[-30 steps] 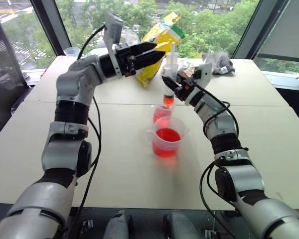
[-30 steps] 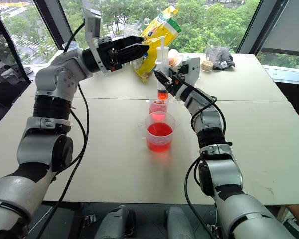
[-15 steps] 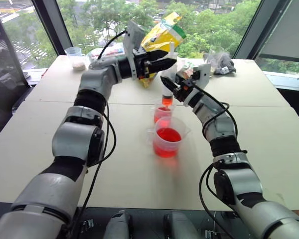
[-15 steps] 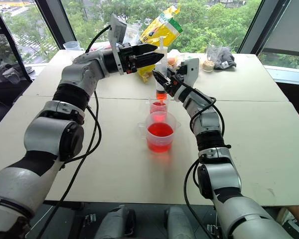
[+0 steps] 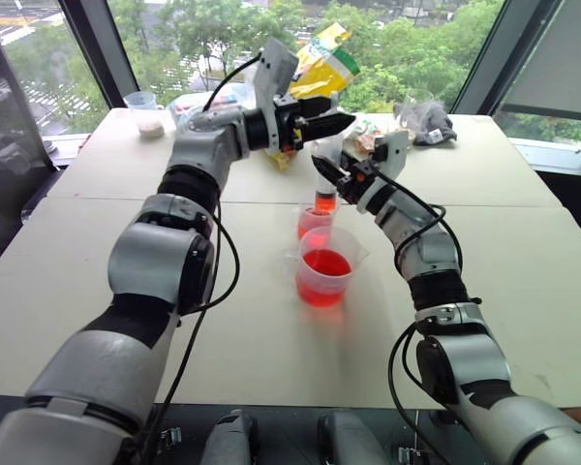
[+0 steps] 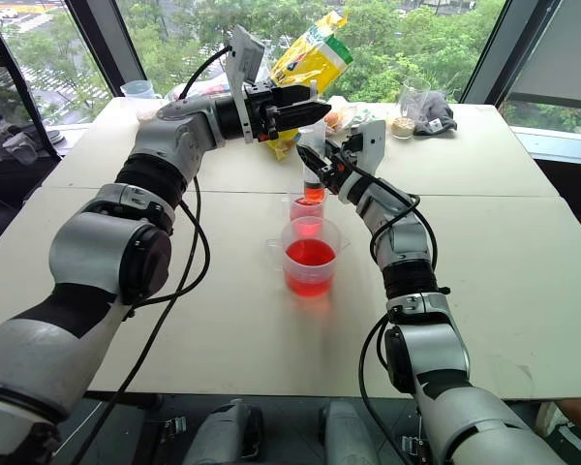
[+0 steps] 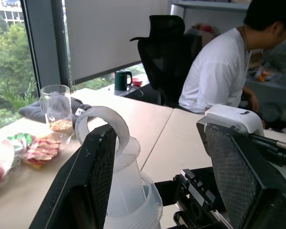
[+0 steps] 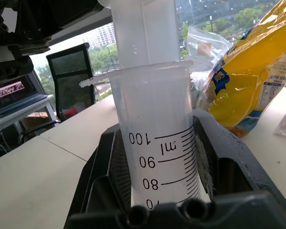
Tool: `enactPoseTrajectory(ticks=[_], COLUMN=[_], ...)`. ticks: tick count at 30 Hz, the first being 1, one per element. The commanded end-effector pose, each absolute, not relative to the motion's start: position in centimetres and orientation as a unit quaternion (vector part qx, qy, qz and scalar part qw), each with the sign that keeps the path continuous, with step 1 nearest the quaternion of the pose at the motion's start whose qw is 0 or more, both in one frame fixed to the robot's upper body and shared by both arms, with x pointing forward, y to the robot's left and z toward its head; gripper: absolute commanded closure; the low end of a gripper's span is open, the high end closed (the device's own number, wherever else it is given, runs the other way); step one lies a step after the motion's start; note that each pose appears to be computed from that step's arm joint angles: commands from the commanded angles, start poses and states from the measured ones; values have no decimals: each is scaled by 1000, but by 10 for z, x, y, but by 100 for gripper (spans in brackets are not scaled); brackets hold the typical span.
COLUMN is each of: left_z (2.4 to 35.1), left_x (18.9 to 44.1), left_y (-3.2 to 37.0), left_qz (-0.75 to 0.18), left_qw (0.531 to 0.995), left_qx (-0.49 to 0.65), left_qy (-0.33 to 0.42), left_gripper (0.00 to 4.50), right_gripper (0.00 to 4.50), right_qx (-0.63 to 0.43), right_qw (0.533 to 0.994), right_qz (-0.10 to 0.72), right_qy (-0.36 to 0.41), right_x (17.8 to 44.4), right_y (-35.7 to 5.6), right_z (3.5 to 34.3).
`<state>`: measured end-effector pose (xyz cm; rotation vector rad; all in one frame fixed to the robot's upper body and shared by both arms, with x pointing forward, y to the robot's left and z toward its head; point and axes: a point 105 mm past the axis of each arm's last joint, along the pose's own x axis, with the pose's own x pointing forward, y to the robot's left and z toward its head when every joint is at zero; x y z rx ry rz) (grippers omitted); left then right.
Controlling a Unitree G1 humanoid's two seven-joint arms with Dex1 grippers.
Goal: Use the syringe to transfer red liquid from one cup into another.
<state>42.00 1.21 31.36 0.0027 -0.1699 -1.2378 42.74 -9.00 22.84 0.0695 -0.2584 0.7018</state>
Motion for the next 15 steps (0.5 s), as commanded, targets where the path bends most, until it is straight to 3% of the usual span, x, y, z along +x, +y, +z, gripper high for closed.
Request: enactPoseTrajectory(ticks=[1,4,15], left_z=[331,330,304], left_x=[416,417,418], left_y=[5,5,1], left_qz=[-582,-580,-590], left_qw=[807,809,805], left_qx=[4,1,23], left_qy=[-98,-94,-60], left_gripper=[291,444,448], right_gripper=[304,304,304], right_qx=[18,14,9], right_qw=[917,916,914], right_qz=[360,362,362], right_qy=[-172,-172,-184], right_x=[419,418,411], right_y=[-82,-81,-86], right_z=[255,255,266])
